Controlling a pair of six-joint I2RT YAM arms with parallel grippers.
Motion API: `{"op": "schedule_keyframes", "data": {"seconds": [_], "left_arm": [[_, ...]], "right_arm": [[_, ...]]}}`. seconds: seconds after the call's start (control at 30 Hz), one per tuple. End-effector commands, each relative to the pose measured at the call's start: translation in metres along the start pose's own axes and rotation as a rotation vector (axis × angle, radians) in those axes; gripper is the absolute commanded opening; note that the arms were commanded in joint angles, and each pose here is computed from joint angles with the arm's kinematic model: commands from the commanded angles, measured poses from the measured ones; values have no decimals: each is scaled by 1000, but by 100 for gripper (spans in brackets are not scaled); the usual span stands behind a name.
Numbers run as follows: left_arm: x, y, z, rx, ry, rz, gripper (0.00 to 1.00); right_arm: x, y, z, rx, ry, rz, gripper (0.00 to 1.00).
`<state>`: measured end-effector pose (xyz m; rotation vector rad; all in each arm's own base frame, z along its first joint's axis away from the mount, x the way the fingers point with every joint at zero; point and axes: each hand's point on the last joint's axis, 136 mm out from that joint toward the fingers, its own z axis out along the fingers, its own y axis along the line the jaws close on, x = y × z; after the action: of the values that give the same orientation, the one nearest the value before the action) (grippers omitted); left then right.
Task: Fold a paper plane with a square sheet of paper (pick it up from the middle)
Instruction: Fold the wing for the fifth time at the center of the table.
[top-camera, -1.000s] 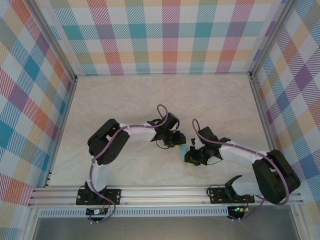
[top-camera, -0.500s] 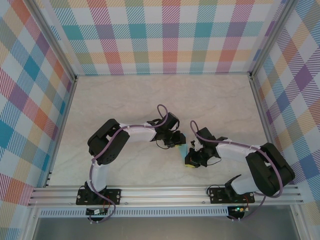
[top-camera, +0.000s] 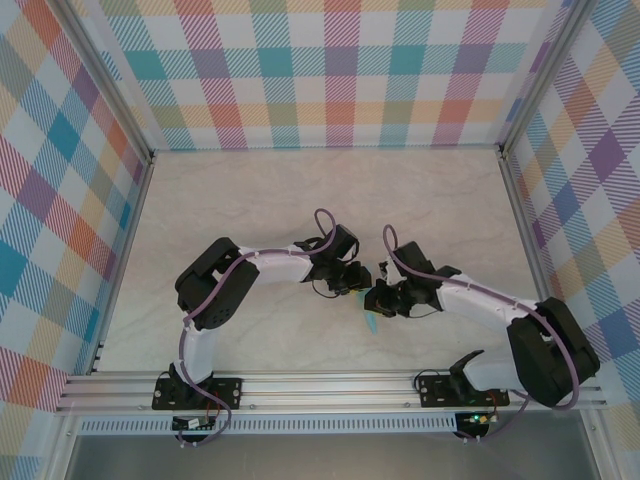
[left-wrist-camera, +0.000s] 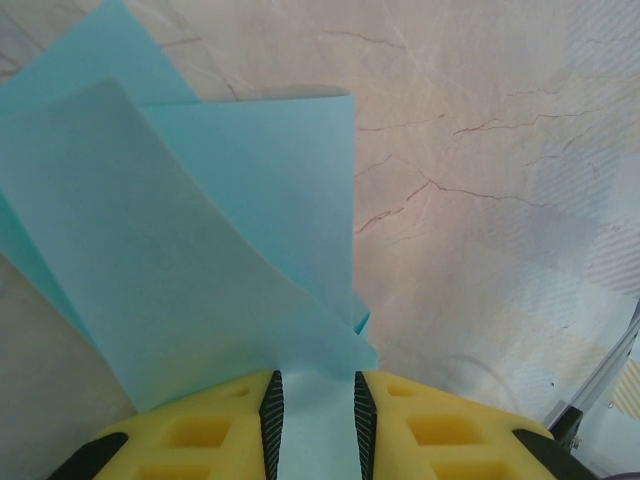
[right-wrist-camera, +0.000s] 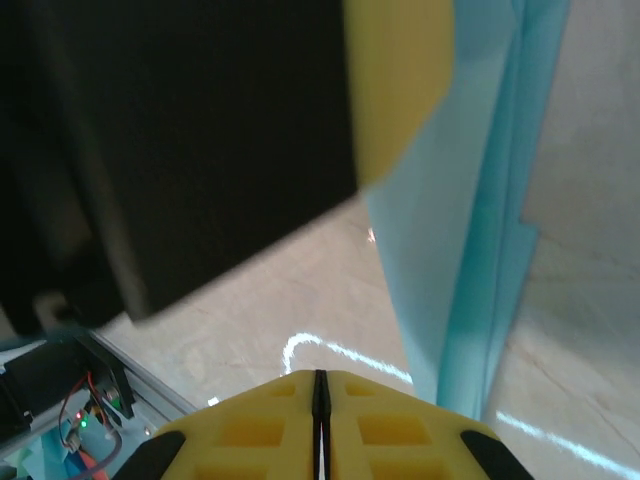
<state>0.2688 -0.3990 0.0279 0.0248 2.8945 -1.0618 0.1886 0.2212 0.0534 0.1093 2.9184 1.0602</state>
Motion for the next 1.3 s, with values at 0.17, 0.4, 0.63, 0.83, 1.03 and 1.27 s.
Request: {"op": "schedule_keyframes", "data": {"seconds": [0.17, 0.4, 0.63, 0.83, 1.03, 1.27], "left_arm": [[0, -4, 6, 2, 20, 15, 28], [-9, -32, -21, 73, -23, 66, 35], [-24, -47, -72, 93, -170, 150, 47], [-24, -19, -67, 87, -208, 110, 43], [-18, -17, -48, 164, -171, 115, 41], [-20, -10, -30, 160, -149, 121, 41]], "right_arm": [[-3, -36, 25, 111, 13, 67, 10], [20, -75, 39, 207, 88, 138, 7], [26, -82, 39, 218, 103, 139, 5], [25, -78, 41, 184, 108, 124, 5], [24, -75, 43, 153, 129, 108, 5], [25, -76, 44, 145, 143, 109, 5]]}}
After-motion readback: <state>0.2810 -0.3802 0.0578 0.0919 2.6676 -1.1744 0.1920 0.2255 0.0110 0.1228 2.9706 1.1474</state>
